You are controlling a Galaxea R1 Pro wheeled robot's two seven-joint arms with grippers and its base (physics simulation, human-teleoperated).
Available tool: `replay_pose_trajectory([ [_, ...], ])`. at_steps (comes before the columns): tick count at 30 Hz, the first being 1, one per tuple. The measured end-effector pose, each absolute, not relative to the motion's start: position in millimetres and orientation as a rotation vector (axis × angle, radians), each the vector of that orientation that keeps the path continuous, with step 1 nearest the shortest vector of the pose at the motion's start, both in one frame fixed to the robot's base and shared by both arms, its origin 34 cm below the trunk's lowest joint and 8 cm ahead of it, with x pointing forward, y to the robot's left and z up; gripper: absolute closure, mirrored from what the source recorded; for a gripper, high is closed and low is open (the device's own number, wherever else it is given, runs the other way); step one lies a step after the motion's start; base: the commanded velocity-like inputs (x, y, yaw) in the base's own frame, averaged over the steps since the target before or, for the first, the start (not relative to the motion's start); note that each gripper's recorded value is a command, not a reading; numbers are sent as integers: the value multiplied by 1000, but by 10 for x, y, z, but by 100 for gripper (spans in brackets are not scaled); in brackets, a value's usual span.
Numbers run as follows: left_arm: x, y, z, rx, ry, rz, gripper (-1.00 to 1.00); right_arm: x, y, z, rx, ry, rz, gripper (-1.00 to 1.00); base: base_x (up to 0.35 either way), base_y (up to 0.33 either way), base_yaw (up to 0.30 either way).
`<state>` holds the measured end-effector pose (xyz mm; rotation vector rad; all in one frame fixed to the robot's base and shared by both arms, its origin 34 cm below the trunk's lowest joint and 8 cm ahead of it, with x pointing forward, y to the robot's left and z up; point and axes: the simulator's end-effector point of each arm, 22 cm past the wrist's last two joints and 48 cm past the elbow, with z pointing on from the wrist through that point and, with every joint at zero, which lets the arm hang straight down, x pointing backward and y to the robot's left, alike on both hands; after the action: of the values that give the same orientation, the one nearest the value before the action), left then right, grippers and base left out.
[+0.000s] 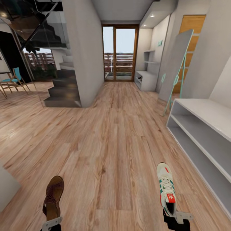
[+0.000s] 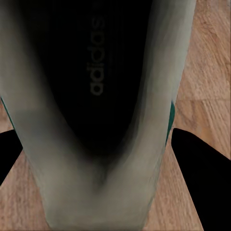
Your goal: Pick up the two gym shoes and the two sandals from the corridor floor and place them onto the hallstand (shoe rack) in the corridor, making sure they are on the rack and not on the floor. Arrange them so the two gym shoes are next to each other and the two sandals are next to each other.
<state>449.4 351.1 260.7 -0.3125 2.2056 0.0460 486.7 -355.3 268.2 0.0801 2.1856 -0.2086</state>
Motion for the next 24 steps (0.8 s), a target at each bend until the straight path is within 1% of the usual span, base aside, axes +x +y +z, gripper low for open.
replay_pose_trajectory([
  [24,4491,3515,2605,-315,2206,47,100,4757,-3541,2601,84,2215,-207,100,340,0,0],
])
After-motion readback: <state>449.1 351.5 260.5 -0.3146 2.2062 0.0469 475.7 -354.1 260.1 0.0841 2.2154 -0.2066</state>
